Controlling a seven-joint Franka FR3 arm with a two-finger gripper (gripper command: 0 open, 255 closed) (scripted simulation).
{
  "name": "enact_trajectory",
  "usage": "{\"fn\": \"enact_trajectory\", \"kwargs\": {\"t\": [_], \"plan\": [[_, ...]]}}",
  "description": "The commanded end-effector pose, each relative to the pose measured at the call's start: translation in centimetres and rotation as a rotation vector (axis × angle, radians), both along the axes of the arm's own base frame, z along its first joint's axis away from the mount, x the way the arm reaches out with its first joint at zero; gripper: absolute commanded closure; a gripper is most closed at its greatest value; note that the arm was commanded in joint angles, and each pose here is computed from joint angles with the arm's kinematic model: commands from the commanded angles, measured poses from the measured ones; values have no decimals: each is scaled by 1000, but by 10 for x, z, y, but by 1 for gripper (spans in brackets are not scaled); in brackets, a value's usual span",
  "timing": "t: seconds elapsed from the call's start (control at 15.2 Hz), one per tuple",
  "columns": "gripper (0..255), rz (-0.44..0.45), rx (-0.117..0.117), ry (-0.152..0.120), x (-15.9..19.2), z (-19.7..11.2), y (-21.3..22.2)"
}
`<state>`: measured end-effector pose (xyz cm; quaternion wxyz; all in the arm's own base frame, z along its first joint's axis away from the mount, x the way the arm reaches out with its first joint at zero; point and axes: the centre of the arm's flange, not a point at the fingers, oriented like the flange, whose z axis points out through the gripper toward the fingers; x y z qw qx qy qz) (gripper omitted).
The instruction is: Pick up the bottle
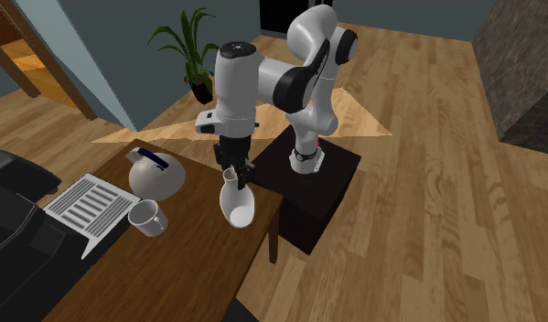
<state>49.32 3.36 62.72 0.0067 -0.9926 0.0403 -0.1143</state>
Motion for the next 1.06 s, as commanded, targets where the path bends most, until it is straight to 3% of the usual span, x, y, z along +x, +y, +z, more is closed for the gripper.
{"fn": "enact_trajectory", "kwargs": {"t": [0.0,0.99], "plan": [[255,0,0,0,0,8,0],[255,0,0,0,0,77,0]]}}
